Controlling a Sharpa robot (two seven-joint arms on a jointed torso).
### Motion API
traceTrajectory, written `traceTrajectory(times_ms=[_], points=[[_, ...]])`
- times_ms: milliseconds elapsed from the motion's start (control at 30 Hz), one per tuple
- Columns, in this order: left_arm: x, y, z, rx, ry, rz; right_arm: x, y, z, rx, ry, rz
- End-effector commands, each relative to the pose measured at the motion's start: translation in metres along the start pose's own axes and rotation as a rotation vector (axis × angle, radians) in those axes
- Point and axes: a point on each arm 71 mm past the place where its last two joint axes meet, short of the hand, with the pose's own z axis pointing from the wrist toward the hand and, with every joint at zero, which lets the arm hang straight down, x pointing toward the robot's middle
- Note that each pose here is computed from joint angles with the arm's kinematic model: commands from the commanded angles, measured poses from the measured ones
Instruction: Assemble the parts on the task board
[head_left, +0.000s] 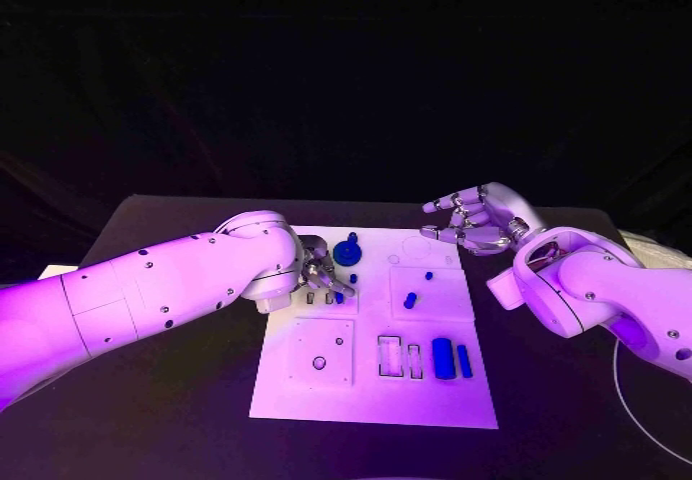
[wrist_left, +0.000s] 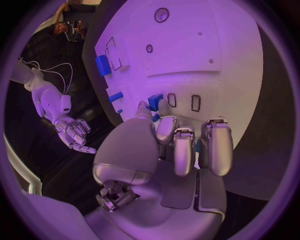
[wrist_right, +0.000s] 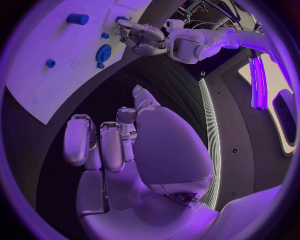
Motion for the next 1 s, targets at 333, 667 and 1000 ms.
traceTrajectory(times_ms=[333, 667, 1000], points=[[0.0017, 0.0003, -0.0006, 0.003, 0.025, 0.014, 0.003, 0.001, 0.0, -0.006, 0.026, -0.001], [-0.0009, 0.0085, -0.0063, 0.016, -0.004, -0.072, 0.004, 0.001, 0.0, -0.007, 0.034, -0.002], [-0.0051, 0.0165, -0.0145, 0.047, -0.071, -0.16, 0.004, 0.001, 0.0, -0.007, 0.035, 0.003]])
